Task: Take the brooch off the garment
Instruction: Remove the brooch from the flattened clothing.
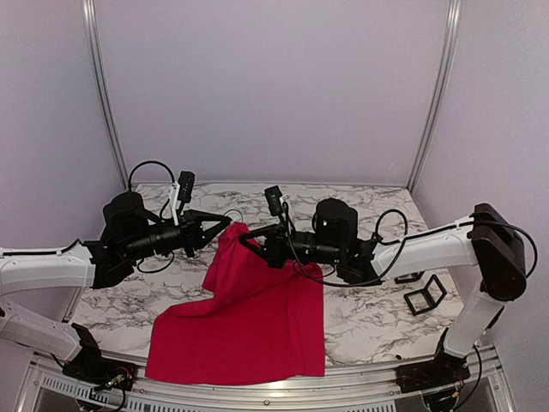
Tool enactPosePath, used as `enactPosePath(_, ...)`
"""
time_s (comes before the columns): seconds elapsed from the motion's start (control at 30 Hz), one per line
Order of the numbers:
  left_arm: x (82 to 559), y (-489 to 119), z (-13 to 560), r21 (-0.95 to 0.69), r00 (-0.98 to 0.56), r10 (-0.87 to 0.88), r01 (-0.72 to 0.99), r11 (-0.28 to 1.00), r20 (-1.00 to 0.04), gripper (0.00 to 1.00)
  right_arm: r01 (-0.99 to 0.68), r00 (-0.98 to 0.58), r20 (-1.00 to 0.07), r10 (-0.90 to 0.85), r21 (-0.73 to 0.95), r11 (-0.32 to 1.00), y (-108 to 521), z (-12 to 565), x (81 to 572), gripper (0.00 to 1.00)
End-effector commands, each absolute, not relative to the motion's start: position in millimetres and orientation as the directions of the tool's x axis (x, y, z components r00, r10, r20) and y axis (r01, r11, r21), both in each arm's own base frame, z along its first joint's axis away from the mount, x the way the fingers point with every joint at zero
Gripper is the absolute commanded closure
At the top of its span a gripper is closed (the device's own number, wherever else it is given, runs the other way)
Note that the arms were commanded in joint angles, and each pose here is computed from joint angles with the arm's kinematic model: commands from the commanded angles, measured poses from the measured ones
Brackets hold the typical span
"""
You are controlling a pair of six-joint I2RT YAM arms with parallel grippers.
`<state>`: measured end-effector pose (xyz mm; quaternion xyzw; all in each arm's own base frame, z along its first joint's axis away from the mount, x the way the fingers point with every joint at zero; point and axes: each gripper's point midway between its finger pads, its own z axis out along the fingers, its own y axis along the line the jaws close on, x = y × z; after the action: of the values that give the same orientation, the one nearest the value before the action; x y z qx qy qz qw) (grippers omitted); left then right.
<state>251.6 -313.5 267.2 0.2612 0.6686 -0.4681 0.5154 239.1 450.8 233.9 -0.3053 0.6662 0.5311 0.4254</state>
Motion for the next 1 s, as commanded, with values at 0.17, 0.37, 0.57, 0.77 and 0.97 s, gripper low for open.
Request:
enactPosePath(0.17,251.6,-310.0,278.3,-0.279,-0.273,-0.082,0.843,0.459,-0.959,1.00,-0.871,-0.404,-0.911,0.087,0.412,0.267,447.9,262.3,241.3,1.00)
enactPosePath(0.37,251.3,-305.4,278.3,-0.260,-0.259,-0.068,0.839,0.478,-0.963,1.00,-0.866,-0.405,-0.911,0.080,0.411,0.285,447.3,258.4,244.3,1.00)
enactPosePath(0.57,250.7,-302.4,276.5,-0.249,-0.256,-0.054,0.834,0.492,-0.965,1.00,-0.864,-0.409,-0.910,0.074,0.412,0.290,448.3,257.1,245.2,1.00)
enactPosePath(0.77,251.2,-299.1,286.8,-0.286,-0.263,-0.116,0.823,0.490,-0.958,1.00,-0.865,-0.413,-0.908,0.076,0.417,0.281,450.7,261.2,245.0,0.86)
enactPosePath(0.97,252.4,-295.0,304.6,-0.370,-0.293,-0.232,0.808,0.458,-0.927,1.00,-0.871,-0.388,-0.917,0.095,0.399,0.287,448.7,279.5,246.7,0.54)
